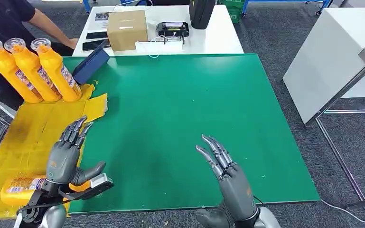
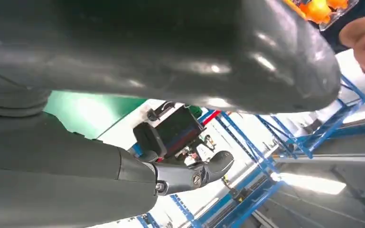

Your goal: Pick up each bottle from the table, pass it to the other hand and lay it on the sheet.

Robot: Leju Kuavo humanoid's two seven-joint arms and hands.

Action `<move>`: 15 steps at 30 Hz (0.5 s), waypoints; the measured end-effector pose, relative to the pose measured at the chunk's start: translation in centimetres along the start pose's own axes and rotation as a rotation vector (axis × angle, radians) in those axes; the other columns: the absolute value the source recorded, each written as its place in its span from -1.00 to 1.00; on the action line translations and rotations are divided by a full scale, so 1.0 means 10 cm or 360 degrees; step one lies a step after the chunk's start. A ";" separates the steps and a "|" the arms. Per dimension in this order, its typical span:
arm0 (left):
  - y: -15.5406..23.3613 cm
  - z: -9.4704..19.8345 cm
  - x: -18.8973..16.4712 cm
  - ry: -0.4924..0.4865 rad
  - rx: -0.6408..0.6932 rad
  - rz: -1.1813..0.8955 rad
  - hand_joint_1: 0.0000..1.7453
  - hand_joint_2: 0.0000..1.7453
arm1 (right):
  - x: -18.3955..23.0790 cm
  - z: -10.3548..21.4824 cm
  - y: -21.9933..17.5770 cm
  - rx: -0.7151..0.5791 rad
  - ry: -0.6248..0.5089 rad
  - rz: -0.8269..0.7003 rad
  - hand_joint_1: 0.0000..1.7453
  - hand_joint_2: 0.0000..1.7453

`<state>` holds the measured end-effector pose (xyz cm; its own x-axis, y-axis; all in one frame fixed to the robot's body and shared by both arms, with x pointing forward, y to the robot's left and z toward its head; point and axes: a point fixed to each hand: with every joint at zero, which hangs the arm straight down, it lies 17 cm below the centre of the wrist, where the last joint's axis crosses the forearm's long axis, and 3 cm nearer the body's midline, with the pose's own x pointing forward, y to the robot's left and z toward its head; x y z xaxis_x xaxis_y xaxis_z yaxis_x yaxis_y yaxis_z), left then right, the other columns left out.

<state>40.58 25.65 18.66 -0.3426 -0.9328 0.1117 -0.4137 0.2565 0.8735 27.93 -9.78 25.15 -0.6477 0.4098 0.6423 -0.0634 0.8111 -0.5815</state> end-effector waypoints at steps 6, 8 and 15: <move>-0.02 0.00 -0.03 0.0031 -0.0014 0.0091 -1.00 -1.00 | 0.00 0.01 -0.01 -0.0013 0.0006 0.0001 -1.00 -1.00; -0.05 -0.01 0.04 0.0064 -0.0047 0.0472 -1.00 -1.00 | 0.02 0.01 -0.09 -0.0082 -0.0010 -0.0009 -1.00 -1.00; 0.78 -0.06 0.76 -0.0193 0.0237 0.2040 -1.00 -1.00 | 0.15 0.15 -0.83 -0.0722 -0.0096 -0.0111 -1.00 -1.00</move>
<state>35.22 20.39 26.56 -0.6326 0.0238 0.7741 0.1778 0.9773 0.1152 26.38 -16.52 30.21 -0.6976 0.3338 0.6340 0.2215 0.9420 -0.2523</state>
